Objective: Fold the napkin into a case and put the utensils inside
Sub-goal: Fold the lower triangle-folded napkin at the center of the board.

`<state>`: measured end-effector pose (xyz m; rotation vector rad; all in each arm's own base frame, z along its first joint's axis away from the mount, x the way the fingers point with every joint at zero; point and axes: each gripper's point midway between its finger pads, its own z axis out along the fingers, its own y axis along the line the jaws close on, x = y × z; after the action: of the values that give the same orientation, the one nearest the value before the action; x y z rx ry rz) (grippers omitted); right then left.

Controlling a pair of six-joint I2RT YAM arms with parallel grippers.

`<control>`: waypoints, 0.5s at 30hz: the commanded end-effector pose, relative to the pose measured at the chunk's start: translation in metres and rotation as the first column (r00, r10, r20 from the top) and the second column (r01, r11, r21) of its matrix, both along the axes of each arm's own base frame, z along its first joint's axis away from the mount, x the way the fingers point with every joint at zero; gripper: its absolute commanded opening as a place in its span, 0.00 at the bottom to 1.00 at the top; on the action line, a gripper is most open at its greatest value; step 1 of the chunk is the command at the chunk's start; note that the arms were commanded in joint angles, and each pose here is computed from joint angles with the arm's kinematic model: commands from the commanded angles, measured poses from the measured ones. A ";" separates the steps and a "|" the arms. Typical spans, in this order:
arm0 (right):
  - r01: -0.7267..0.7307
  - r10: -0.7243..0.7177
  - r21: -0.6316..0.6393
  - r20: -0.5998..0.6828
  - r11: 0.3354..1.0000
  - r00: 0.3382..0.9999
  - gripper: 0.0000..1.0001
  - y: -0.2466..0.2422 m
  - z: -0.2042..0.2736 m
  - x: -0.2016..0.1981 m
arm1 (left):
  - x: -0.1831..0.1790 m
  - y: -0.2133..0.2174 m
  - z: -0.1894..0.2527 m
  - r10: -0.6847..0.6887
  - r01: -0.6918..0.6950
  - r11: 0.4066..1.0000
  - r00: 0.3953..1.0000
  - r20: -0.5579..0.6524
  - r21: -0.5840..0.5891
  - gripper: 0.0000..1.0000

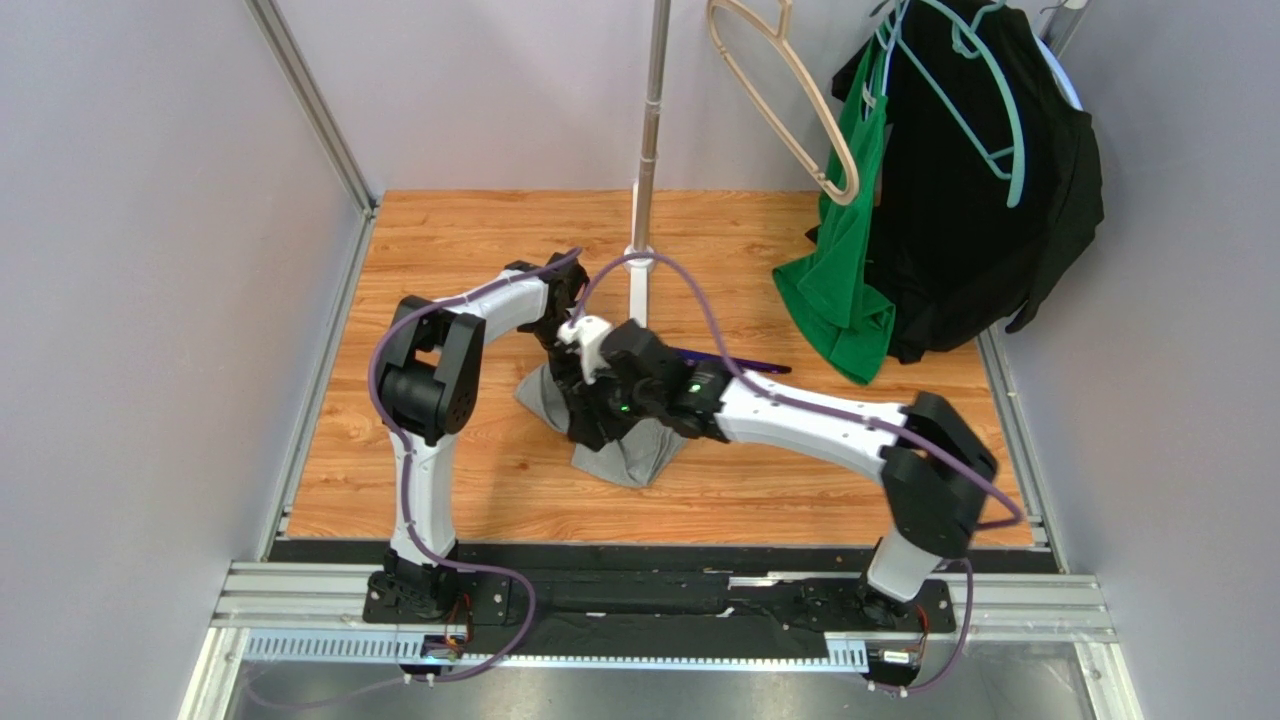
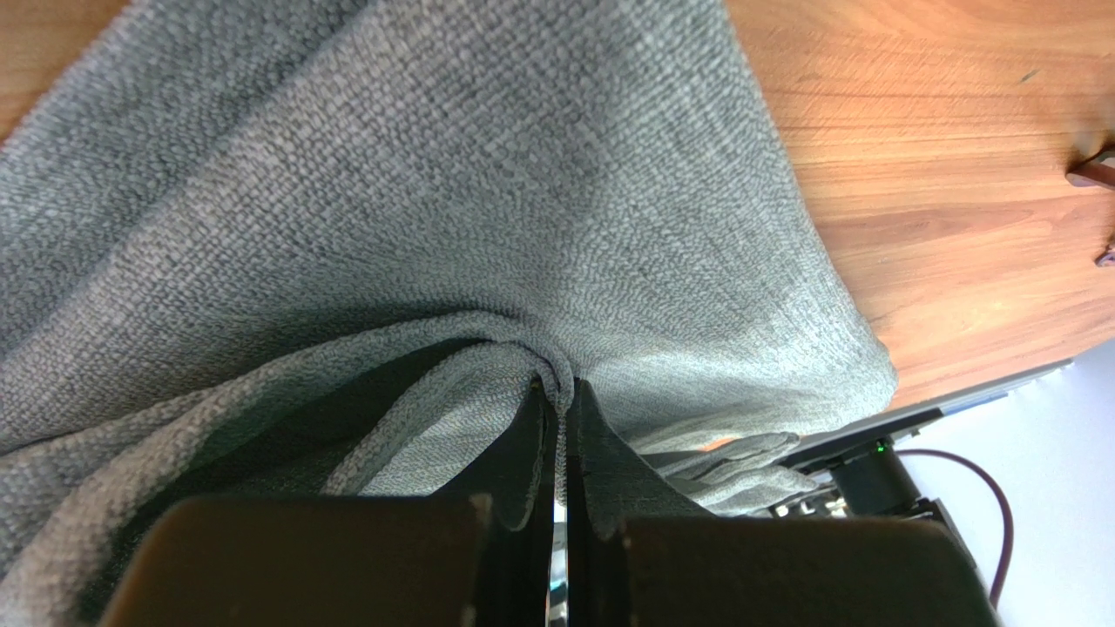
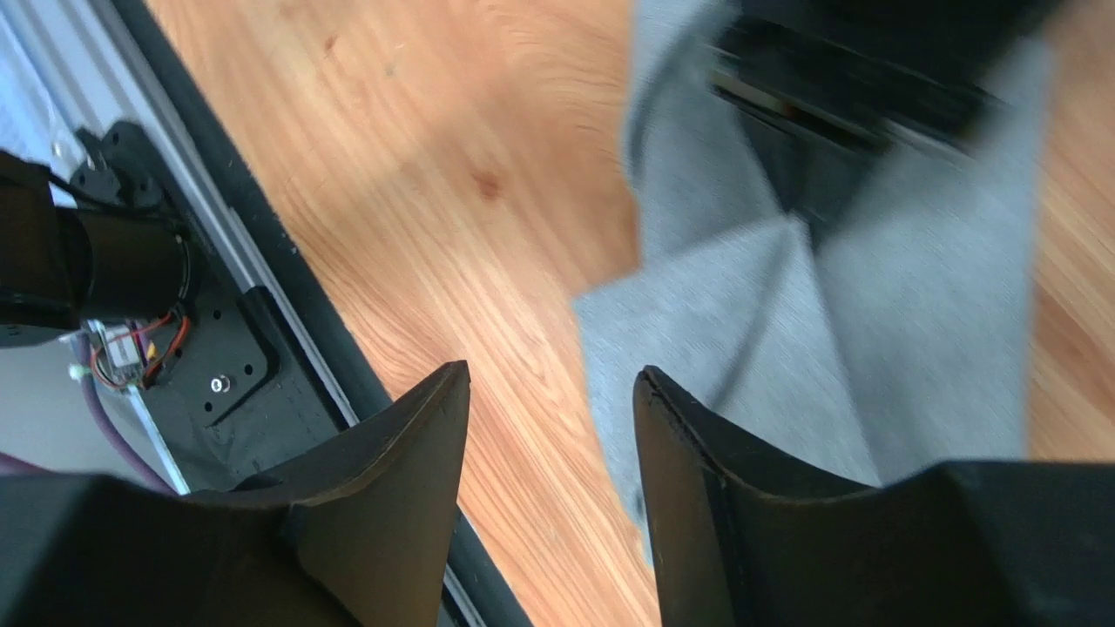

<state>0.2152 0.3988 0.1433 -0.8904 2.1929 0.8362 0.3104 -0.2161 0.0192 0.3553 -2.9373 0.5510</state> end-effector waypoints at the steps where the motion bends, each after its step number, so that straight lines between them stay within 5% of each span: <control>1: -0.221 0.221 -0.196 -0.023 0.955 0.975 0.51 0.016 -0.048 -0.031 | 0.016 0.013 -0.015 -0.020 0.015 0.997 0.997 0.072 0.070 0.00; 15: -0.217 0.267 -0.433 0.057 0.875 0.962 0.50 0.027 -0.105 -0.036 | 0.012 0.011 -0.018 -0.027 0.024 0.998 0.998 0.062 0.052 0.00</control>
<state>0.1652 0.4180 0.0258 -1.4261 2.3045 0.4970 0.3102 -0.2163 0.0193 0.3384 -2.9385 0.5596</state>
